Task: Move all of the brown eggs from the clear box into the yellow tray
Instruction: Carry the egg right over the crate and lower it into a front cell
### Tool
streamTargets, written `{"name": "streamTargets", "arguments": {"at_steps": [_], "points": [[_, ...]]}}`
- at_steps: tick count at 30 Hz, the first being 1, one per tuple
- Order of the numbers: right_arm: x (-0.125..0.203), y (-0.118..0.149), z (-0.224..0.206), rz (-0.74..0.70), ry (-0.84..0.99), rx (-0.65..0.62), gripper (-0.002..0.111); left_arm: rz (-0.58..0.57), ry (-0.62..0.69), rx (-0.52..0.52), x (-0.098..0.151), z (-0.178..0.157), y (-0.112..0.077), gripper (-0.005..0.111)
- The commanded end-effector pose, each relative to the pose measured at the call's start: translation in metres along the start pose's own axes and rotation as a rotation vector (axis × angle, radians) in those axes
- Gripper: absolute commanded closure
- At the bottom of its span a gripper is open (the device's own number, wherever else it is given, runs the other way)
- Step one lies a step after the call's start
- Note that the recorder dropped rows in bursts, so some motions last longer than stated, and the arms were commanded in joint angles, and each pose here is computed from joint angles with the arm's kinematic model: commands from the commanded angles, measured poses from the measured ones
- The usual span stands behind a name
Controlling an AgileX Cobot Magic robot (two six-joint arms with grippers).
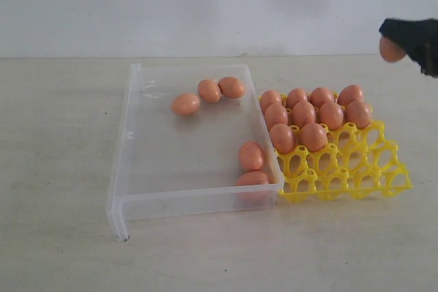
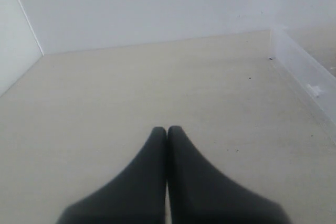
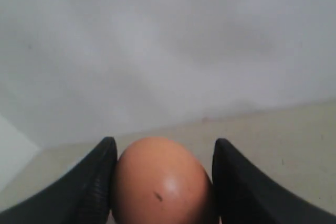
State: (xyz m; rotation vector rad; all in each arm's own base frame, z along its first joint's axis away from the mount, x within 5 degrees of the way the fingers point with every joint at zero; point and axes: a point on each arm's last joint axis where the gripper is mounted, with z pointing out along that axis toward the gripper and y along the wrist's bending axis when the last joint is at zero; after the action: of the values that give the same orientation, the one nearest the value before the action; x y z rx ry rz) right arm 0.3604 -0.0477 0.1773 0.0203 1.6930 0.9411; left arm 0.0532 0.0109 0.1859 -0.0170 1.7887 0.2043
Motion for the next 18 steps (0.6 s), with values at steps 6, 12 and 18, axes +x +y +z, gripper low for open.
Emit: {"name": "streamTargets", "arguments": {"at_steps": [6,12,18], "points": [[0.048,0.008,0.012,-0.057,0.314,-0.182,0.109,-0.001,0.000,0.004,0.000,0.000,0.000,0.111],[0.070,0.018,0.030,-0.141,0.443,-0.128,0.109,-0.001,0.000,0.004,0.000,0.000,0.000,0.111],[0.078,0.020,0.033,-0.191,0.505,-0.119,0.109,-0.001,0.000,0.004,0.000,0.000,0.000,0.111]]}}
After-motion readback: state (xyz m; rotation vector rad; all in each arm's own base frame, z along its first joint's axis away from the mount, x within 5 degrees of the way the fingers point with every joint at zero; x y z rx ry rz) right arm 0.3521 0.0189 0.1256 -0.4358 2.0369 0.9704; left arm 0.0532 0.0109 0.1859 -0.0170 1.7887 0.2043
